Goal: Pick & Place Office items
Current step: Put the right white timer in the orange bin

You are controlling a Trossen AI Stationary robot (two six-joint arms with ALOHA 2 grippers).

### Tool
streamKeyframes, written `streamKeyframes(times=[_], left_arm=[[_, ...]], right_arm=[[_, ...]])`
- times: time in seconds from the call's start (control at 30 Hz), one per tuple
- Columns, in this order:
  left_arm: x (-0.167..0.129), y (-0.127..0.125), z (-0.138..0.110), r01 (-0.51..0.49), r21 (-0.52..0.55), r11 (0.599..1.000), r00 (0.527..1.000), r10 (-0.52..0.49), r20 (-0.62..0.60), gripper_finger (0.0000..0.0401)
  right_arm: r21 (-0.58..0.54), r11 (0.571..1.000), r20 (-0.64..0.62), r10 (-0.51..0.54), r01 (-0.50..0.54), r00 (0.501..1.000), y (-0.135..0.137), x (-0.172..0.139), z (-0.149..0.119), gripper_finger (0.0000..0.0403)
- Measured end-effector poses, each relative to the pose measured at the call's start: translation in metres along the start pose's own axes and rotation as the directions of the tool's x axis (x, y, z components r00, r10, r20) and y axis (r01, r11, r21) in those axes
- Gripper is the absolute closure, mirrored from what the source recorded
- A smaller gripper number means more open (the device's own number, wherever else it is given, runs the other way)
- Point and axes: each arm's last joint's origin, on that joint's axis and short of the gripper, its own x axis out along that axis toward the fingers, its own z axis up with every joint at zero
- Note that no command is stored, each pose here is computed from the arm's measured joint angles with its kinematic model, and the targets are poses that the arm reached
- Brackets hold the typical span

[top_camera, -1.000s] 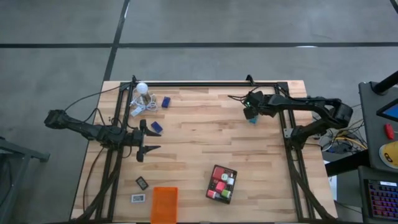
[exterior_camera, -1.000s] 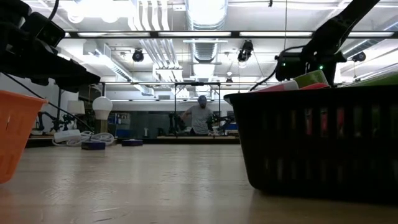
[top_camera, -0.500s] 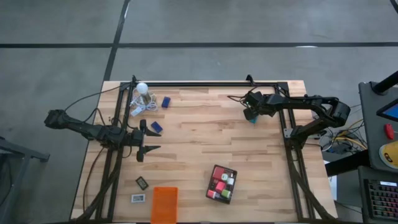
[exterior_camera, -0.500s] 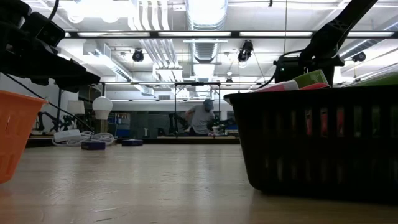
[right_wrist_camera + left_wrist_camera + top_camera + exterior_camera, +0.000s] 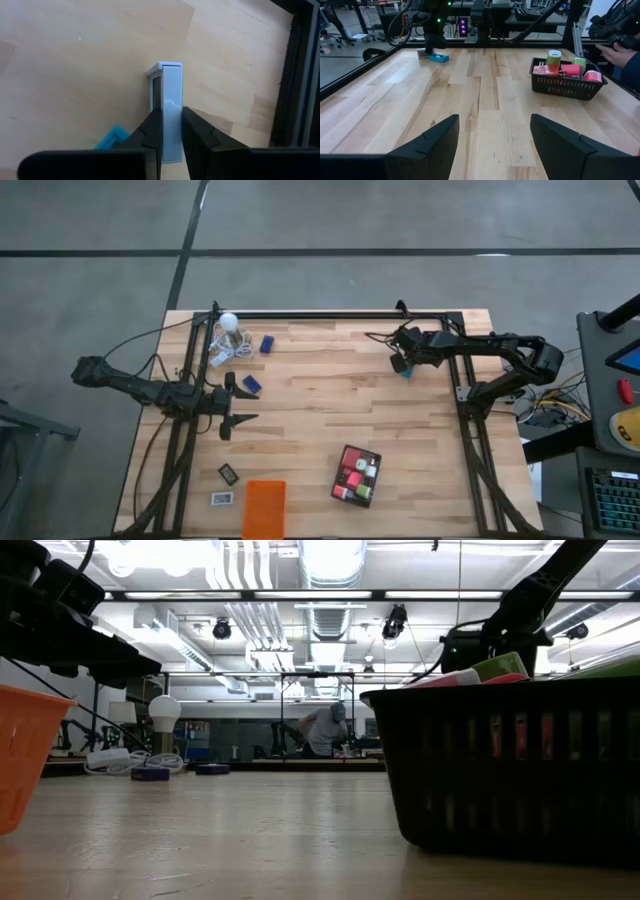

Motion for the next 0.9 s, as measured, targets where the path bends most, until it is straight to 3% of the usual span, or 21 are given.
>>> streamKeyframes(times=[0.5,0.9], left_arm=[[0.0,0.0,0.0,0.0,0.0,1.0,1.0,0.0,0.0,0.0149],[0.0,0.0,0.0,0.0,0.0,1.0,1.0,0.0,-0.001,0.0149]], right_arm=[[0.028,0.998,0.063,0.051,-0.053,0.997,0.006,-0.009,0.011,0.0358],[-0.001,0.982,0.219,0.187,-0.191,0.958,0.01,-0.055,0.013,0.0357]])
